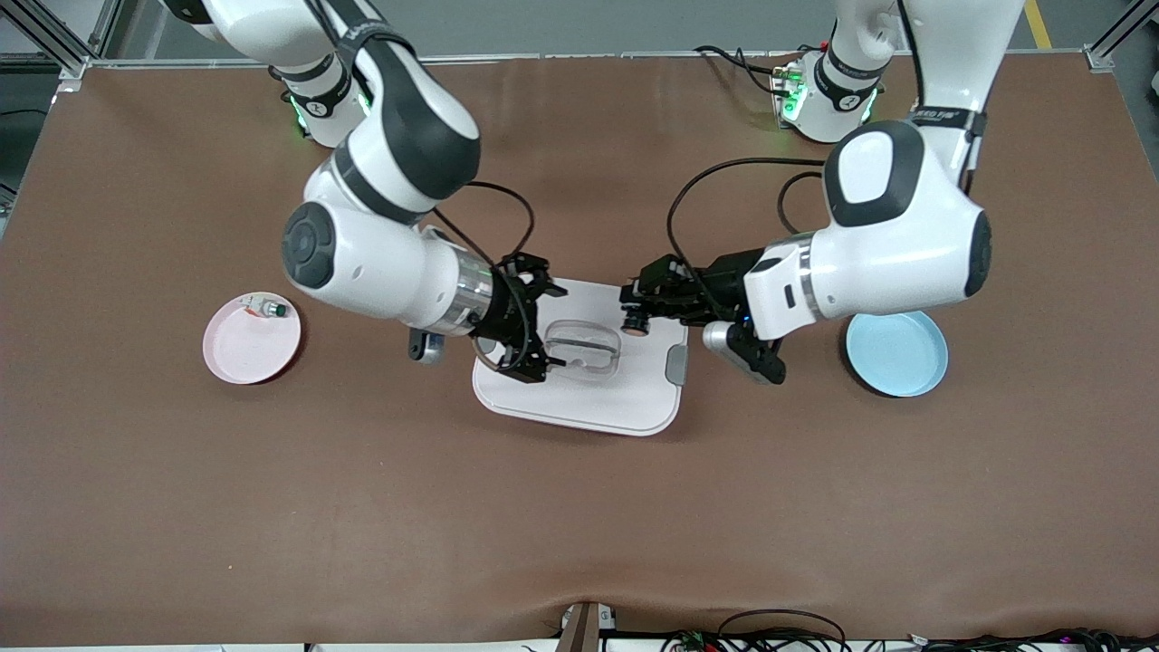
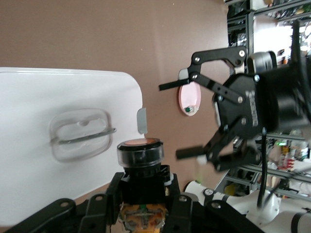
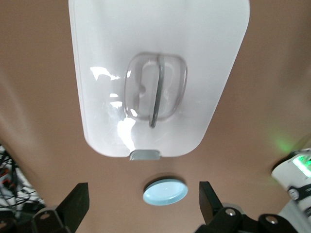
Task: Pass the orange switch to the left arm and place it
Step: 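Open the right gripper and withdraw while the left gripper pulls away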
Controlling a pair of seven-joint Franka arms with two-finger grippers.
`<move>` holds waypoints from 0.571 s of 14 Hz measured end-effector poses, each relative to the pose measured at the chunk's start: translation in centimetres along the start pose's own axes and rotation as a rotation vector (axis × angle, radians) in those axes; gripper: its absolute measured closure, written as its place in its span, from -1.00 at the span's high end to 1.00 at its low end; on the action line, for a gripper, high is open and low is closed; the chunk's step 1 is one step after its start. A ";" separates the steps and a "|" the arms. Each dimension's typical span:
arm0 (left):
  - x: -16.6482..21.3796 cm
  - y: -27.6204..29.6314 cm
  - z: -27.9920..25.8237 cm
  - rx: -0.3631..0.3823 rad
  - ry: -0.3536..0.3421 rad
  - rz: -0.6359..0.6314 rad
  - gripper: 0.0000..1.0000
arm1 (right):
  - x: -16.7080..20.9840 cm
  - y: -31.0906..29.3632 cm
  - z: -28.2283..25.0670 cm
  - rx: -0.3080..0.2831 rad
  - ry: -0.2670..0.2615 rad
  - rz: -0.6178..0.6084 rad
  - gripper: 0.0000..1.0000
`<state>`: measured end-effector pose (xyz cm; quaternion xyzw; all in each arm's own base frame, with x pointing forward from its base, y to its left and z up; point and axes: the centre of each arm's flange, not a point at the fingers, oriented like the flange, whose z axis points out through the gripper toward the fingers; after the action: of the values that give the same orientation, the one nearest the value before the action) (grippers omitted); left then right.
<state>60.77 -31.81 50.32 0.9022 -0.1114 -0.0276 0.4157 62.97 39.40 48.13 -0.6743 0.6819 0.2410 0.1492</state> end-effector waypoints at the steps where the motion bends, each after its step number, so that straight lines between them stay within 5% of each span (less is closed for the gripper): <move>1: -0.3 0.2 -1.1 0.025 -0.006 0.014 -0.19 | 1.1 -0.3 -1.0 -0.029 0.010 -0.030 1.00; 8: -2.9 1.2 -6.9 0.191 -0.073 0.088 -0.19 | 10.6 -2.4 -10.5 -0.182 0.018 -0.230 1.00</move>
<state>58.73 -26.81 55.62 0.9303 -0.1680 -0.0317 0.3244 66.15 24.94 51.00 -0.7608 0.5769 0.2771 0.1078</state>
